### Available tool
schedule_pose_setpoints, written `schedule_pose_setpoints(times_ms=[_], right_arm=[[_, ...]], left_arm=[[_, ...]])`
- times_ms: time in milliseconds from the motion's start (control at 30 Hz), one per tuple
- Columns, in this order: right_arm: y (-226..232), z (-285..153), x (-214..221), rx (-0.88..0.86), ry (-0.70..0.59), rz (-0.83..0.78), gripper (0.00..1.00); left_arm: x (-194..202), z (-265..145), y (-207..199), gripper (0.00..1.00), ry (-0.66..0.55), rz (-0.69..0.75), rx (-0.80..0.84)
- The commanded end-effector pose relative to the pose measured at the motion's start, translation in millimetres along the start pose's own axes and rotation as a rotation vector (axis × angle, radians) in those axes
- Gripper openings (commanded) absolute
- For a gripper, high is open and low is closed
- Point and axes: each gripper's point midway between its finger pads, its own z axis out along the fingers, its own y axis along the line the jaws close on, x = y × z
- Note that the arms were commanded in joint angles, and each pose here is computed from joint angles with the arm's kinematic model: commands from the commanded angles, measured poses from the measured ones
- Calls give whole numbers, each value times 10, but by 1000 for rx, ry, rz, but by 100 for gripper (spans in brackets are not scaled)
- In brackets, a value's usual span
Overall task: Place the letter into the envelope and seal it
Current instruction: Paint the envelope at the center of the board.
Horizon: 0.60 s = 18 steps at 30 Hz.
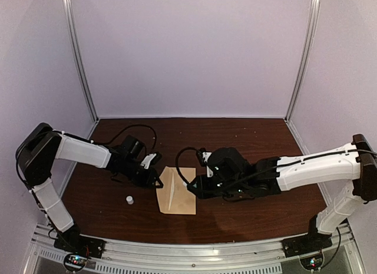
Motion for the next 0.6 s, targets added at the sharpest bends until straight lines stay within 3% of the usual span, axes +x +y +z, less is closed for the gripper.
schedule_pose_setpoints(times_ms=[0, 67, 567], right_arm=[[-45, 52, 51, 21, 52, 20, 0], [-104, 67, 73, 38, 66, 26, 0], [-426, 243, 309, 129, 208, 67, 0]], left_arm=[[-183, 39, -152, 4, -24, 89, 84], [-156, 56, -184, 0, -8, 105, 107], [174, 257, -582, 0, 134, 252, 134]])
